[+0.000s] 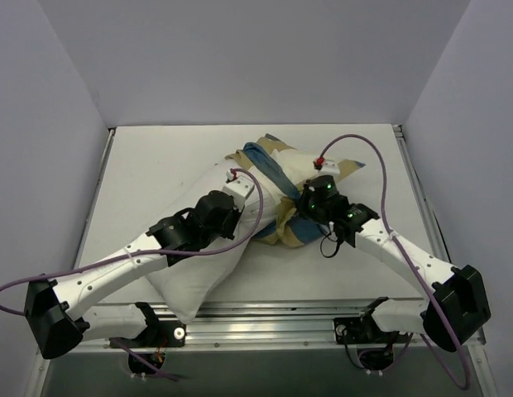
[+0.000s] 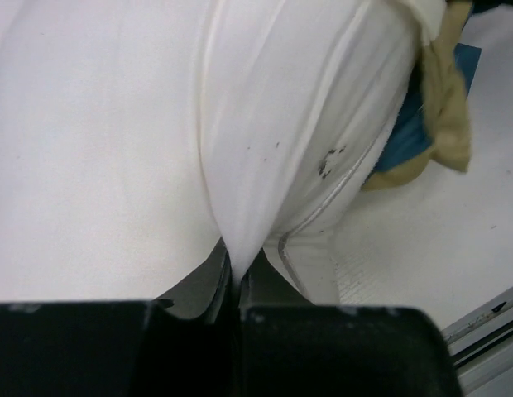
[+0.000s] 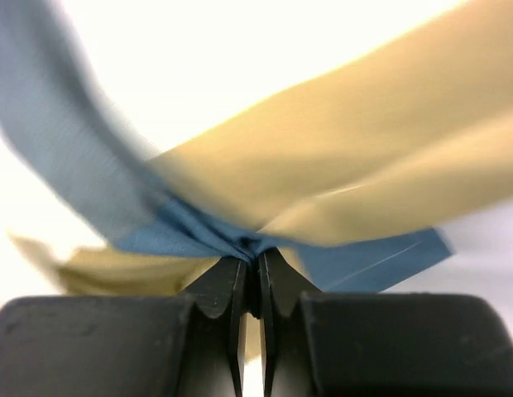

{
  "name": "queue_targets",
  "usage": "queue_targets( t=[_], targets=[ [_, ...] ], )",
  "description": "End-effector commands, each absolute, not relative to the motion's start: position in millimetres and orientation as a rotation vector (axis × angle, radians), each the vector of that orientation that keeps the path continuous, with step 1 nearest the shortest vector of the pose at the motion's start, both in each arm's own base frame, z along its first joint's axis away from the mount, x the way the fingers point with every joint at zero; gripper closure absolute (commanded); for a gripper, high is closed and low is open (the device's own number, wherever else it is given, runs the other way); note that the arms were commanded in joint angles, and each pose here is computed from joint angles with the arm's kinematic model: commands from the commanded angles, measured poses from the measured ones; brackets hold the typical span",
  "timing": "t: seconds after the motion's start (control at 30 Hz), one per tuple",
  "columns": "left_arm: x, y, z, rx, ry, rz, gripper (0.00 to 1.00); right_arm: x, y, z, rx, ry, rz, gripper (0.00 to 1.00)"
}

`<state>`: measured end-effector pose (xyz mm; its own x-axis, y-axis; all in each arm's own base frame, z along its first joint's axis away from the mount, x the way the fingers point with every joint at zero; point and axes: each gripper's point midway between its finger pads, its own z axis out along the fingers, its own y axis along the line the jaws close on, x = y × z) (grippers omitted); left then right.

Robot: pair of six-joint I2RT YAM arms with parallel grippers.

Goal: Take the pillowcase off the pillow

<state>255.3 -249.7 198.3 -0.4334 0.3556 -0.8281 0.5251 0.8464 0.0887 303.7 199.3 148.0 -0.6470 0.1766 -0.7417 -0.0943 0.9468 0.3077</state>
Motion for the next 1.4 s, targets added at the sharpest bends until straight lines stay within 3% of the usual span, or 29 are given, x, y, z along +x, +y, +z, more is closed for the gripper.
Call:
queue_targets(
  t=[0.0, 0.43, 0.67, 1.1, 1.37],
  targets=[
    [255, -216, 242, 0.493, 2.020, -0.208, 0.98, 330, 107, 167, 0.313, 2.173, 0.157, 1.00],
    [247, -126, 280, 0.397, 1.992, 0.092, 0.98, 398, -60, 255, 0.942, 1.821, 0.237, 1.00],
    [249, -107, 295, 0.363, 1.954, 0.143, 0.98, 417, -103, 294, 1.009, 1.693, 0.278, 1.00],
    [295, -53, 362, 0.103, 1.849, 0.319, 0.98, 462, -100, 379, 0.721, 1.683, 0.296, 1.00],
    [357, -50, 360, -0.003, 1.865, 0.380, 0.98, 473, -39, 451, 0.353, 1.635, 0.251, 1.00]
  ],
)
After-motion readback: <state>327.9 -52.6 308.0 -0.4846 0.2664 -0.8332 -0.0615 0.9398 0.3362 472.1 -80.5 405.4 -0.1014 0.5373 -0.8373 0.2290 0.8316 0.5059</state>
